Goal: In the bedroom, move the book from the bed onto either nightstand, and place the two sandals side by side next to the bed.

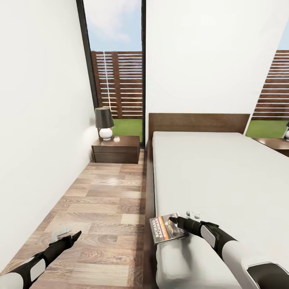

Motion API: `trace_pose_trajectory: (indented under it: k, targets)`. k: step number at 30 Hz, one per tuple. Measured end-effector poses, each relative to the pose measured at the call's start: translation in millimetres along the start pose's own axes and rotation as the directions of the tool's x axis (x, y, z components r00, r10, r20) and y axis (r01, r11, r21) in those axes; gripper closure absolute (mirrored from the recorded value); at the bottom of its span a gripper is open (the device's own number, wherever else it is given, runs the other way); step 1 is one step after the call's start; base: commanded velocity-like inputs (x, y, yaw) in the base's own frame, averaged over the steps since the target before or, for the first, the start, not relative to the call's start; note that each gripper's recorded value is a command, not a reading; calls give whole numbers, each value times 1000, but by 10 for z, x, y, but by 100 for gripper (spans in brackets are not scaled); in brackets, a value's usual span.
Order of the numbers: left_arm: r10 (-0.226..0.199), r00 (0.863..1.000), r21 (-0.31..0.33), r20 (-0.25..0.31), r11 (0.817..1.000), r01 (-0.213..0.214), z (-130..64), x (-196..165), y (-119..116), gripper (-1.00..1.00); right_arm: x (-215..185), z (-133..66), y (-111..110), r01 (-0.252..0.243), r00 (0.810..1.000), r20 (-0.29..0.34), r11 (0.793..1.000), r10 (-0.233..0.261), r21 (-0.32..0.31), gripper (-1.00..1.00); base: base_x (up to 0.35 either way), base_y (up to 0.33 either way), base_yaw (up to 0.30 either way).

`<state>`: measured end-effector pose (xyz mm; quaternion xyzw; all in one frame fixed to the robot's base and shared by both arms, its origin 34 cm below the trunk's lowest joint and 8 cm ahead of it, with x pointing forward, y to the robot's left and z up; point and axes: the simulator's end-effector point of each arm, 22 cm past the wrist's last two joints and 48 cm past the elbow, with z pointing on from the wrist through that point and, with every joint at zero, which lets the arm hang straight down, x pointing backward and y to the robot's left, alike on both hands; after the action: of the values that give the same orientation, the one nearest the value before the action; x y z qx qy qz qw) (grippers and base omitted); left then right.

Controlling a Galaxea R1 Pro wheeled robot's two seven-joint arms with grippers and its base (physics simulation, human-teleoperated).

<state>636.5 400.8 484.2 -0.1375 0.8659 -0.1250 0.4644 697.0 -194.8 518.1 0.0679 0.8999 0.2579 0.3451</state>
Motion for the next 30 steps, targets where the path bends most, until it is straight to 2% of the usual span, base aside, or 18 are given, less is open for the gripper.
trace_pose_trajectory:
  k: [30]
  targets:
    - [0,1000,1,0,1000,0,3,5,-8,-100,0,0,0,0,1000,0,1000,0,0,-100,0,16,0]
